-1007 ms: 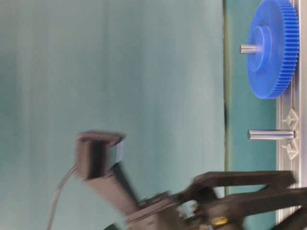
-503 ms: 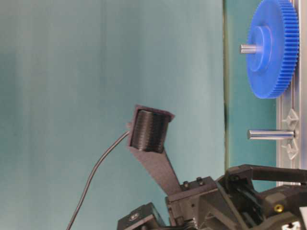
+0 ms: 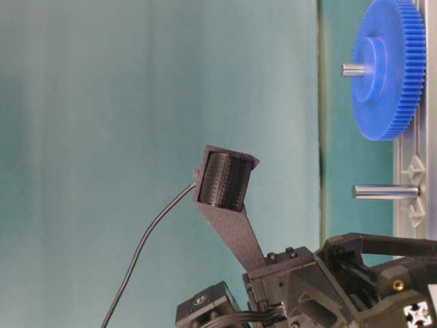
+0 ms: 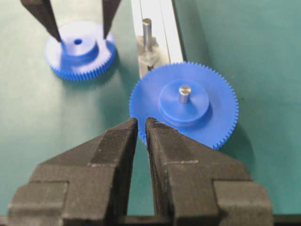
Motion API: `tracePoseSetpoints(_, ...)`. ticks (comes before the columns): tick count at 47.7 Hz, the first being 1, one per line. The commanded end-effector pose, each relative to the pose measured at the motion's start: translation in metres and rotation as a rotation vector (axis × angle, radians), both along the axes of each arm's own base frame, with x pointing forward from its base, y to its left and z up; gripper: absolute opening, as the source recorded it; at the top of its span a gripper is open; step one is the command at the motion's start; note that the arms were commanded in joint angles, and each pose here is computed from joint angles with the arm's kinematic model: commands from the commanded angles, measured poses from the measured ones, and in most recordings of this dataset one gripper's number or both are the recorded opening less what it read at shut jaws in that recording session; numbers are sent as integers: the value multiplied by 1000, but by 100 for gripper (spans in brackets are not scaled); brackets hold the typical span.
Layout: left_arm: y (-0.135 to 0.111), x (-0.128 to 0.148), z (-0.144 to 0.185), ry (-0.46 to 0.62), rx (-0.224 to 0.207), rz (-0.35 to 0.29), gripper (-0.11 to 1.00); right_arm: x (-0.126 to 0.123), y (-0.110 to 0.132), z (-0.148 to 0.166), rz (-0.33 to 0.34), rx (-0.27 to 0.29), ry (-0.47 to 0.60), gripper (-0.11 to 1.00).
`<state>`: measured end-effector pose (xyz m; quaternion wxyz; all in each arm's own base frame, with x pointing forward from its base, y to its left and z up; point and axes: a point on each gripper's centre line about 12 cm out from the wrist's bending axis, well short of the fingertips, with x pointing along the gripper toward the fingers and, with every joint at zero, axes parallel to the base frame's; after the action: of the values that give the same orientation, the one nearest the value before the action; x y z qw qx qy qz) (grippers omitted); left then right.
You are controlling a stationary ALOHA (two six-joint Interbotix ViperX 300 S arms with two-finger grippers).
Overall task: Find the location of the shaft and insert the small gear.
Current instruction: 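Close the left gripper on the small blue gear's hub, then lift the small blue gear with the left gripper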
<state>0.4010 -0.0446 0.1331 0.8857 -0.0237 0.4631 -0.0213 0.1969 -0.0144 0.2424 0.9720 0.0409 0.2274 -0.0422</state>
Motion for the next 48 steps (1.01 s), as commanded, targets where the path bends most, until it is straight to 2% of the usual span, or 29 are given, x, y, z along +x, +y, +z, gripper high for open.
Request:
tracePoseSetpoints(1,0,5,11,-34,0,-3,92,2,-1,4,-8,9,-11,21)
tracePoseSetpoints(48,-3,10,0,-6,-2,-1,92,-2,0,3,-9,11,-25,21)
